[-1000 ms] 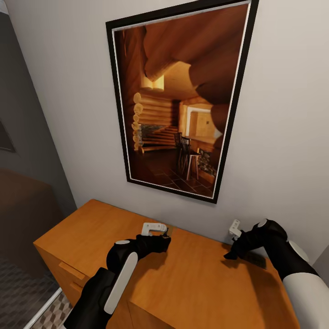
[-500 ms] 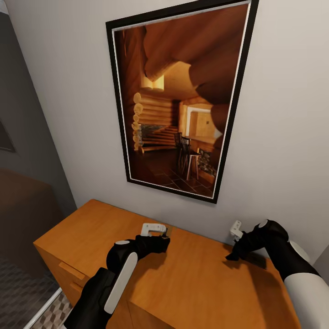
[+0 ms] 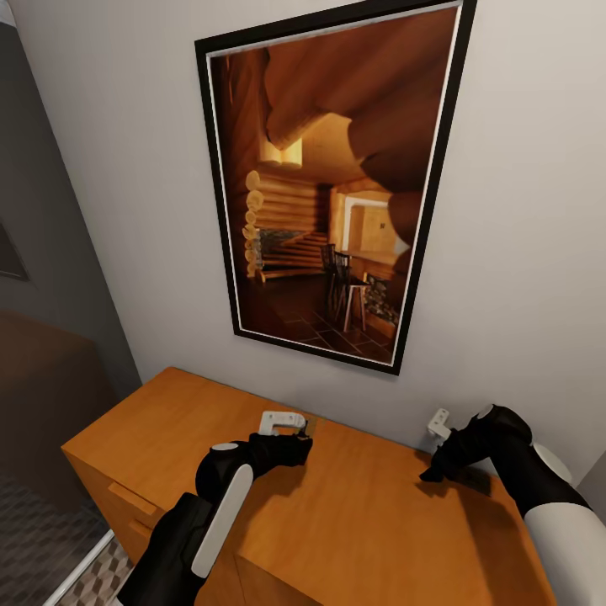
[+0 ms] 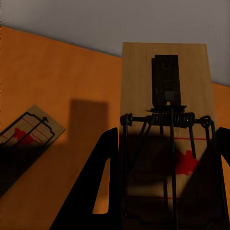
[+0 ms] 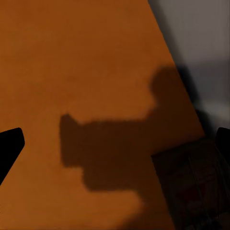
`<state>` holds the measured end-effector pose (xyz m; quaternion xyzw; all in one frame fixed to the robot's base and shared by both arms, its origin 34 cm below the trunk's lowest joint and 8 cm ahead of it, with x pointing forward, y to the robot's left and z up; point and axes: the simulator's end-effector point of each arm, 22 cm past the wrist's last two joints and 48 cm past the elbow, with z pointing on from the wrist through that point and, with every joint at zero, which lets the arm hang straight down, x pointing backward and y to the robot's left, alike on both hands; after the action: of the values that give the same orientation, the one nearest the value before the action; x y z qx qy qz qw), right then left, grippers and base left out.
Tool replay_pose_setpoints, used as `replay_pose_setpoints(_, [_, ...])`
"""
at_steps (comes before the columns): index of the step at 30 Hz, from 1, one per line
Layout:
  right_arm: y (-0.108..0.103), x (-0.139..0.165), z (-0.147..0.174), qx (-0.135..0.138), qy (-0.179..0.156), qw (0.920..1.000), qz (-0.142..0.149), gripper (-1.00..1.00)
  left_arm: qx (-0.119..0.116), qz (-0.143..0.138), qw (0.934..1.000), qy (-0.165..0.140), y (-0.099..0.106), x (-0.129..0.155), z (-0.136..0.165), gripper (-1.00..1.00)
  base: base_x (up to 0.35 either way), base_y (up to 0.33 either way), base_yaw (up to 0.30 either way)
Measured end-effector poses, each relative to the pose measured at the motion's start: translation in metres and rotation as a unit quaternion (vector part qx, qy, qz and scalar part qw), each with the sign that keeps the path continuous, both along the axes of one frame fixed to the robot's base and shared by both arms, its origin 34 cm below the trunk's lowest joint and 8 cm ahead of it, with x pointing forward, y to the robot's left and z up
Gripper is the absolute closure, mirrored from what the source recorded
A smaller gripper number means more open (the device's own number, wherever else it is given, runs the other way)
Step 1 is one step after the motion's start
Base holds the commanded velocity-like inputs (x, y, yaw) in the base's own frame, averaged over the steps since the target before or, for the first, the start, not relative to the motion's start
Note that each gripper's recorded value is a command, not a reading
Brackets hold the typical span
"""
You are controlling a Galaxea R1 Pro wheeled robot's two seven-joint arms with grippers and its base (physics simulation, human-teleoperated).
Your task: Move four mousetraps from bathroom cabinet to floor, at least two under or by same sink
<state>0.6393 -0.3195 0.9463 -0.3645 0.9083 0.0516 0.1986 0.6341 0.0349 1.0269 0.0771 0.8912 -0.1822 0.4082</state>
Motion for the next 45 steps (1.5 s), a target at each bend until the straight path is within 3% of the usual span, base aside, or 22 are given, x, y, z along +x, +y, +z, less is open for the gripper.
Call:
replay_pose_setpoints(14, [-0.021,-0.003,0.004,-0.002,0.000,1.0000,-0.007,-1.00,0.000,0.002,1.0000,0.000,0.001,0.000,0.000,1.00,0.000,0.000,0.000])
replay_pose_setpoints(45, [-0.026,-0.007,0.002,0.005,0.005,0.9999,-0.012,-1.00,0.000,0.007,1.0000,0.000,0.006,0.002,0.000,1.00,0.000,0.000,0.000])
